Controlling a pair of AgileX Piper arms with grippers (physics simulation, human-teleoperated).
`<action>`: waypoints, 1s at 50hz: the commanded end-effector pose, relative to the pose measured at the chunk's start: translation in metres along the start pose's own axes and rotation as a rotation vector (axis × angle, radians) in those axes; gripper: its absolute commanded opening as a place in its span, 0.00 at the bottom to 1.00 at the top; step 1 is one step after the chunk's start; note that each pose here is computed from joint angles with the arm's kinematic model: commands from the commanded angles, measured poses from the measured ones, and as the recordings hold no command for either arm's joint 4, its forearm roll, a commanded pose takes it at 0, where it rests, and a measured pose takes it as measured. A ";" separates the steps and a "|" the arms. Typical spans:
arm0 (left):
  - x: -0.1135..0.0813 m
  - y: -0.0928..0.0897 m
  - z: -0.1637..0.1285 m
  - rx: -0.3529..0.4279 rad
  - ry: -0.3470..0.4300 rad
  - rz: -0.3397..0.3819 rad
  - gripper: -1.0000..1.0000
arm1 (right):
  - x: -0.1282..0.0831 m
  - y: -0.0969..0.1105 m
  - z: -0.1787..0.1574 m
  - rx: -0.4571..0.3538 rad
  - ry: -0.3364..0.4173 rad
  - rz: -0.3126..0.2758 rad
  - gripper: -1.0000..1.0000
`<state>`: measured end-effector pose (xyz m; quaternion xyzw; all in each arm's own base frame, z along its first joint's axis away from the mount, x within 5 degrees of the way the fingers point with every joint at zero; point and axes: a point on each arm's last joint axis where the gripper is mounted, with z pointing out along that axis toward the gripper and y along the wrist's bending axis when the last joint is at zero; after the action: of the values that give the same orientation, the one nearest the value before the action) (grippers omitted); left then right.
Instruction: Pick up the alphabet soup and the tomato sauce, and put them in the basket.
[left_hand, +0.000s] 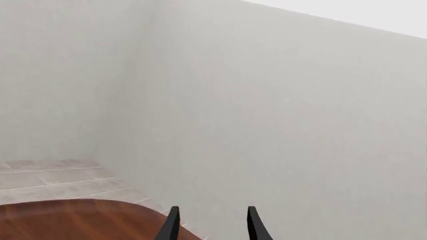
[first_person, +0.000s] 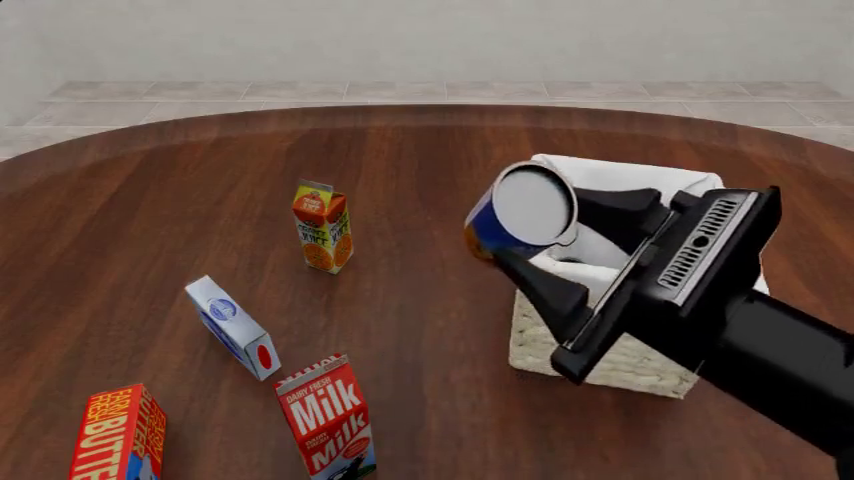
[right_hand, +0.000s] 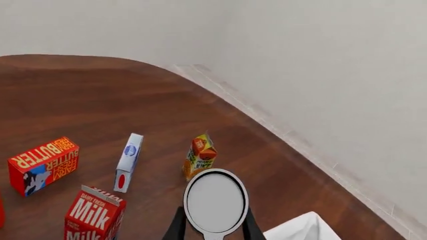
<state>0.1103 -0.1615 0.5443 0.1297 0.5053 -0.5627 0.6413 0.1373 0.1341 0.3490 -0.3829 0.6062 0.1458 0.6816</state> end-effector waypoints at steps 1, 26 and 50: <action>-0.001 0.000 -0.001 0.001 -0.005 0.000 1.00 | -0.015 -0.014 -0.013 0.061 -0.040 0.021 0.00; 0.001 -0.001 0.001 0.006 0.001 -0.006 1.00 | -0.016 -0.048 -0.045 0.267 0.032 0.035 0.00; 0.000 -0.001 0.000 0.006 -0.001 -0.004 1.00 | -0.001 -0.061 -0.045 0.333 0.155 0.066 0.00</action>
<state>0.1095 -0.1625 0.5443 0.1307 0.5040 -0.5655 0.6396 0.1394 0.0664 0.3719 -0.2752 0.6683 0.0370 0.6901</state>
